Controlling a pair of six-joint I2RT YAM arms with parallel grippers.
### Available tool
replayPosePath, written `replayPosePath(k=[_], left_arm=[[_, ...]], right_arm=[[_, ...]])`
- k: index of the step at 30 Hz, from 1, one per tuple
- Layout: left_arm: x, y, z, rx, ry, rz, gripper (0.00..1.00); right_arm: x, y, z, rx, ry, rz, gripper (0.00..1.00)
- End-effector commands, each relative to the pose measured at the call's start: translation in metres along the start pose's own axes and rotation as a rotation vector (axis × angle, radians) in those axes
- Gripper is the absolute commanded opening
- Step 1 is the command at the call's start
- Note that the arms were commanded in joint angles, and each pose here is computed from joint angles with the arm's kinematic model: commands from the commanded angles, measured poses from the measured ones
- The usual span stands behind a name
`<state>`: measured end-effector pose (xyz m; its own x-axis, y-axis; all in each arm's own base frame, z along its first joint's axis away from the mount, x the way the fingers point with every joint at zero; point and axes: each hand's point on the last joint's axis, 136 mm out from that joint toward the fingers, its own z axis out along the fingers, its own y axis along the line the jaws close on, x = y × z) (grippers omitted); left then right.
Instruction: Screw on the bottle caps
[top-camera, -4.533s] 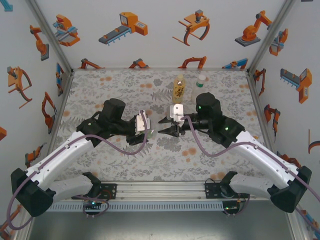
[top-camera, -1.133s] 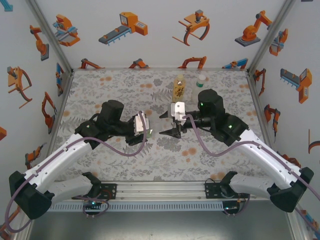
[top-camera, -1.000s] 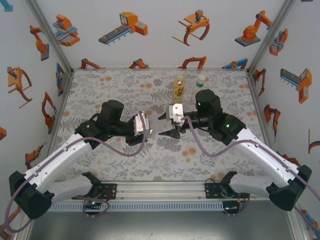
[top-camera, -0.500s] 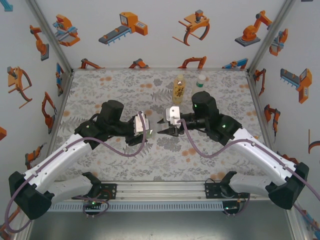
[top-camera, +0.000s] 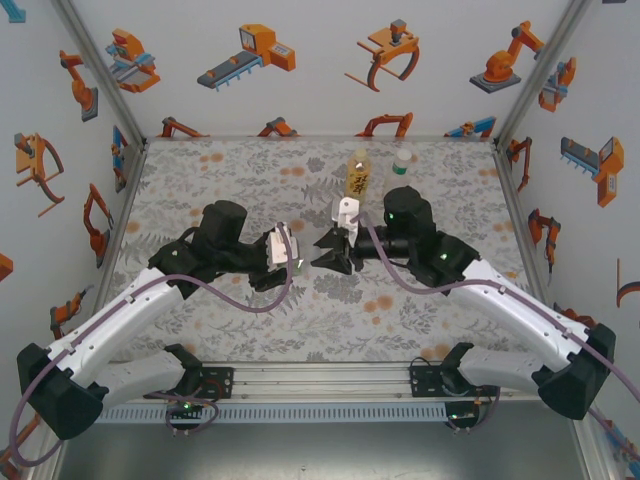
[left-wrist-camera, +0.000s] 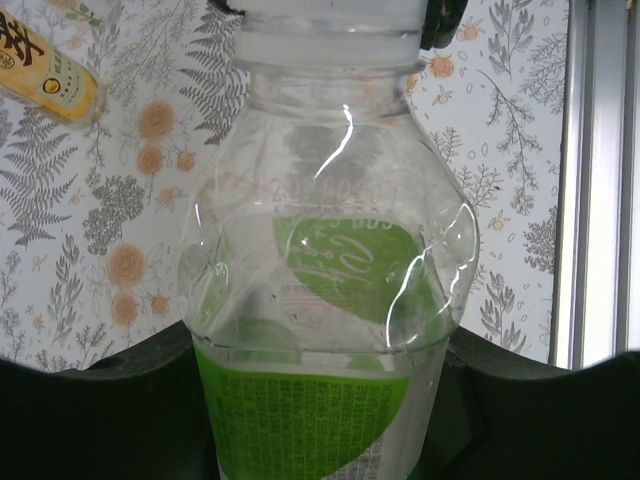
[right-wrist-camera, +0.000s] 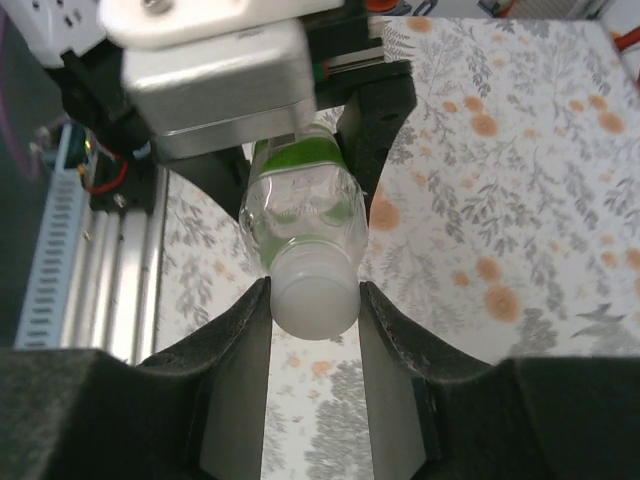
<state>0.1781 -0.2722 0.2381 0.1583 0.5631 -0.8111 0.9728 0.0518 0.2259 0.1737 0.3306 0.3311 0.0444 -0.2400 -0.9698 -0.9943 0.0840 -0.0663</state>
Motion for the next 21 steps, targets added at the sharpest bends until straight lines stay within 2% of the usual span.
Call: replayPosePath(k=[1,10,14,17,18,19,21], left_arm=[[-0.02,0.0,-0.009,-0.008,-0.059,0.05,0.0],[-0.018,0.006,-0.009,-0.04,-0.047,0.049,0.0],[-0.018,0.01,-0.01,-0.068,-0.043,0.048,0.0],[-0.018,0.011,-0.01,-0.073,-0.044,0.046,0.0],[-0.018,0.011,-0.01,-0.074,-0.045,0.046,0.03],[-0.018,0.011,-0.01,-0.075,-0.045,0.046,0.11],[-0.018,0.012,-0.011,-0.082,-0.043,0.043,0.32]], right_arm=[[-0.015,-0.018,-0.002,0.093,-0.081,0.285,0.0],[-0.001,-0.035,0.001,0.18,-0.125,0.908,0.0],[0.016,-0.044,-0.004,0.28,-0.104,1.072,0.0],[0.015,-0.046,-0.005,0.291,-0.127,1.099,0.0],[0.015,-0.046,-0.005,0.291,-0.128,1.097,0.0],[0.015,-0.047,-0.005,0.296,-0.123,1.09,0.0],[0.017,-0.049,-0.005,0.312,-0.108,1.071,0.0]])
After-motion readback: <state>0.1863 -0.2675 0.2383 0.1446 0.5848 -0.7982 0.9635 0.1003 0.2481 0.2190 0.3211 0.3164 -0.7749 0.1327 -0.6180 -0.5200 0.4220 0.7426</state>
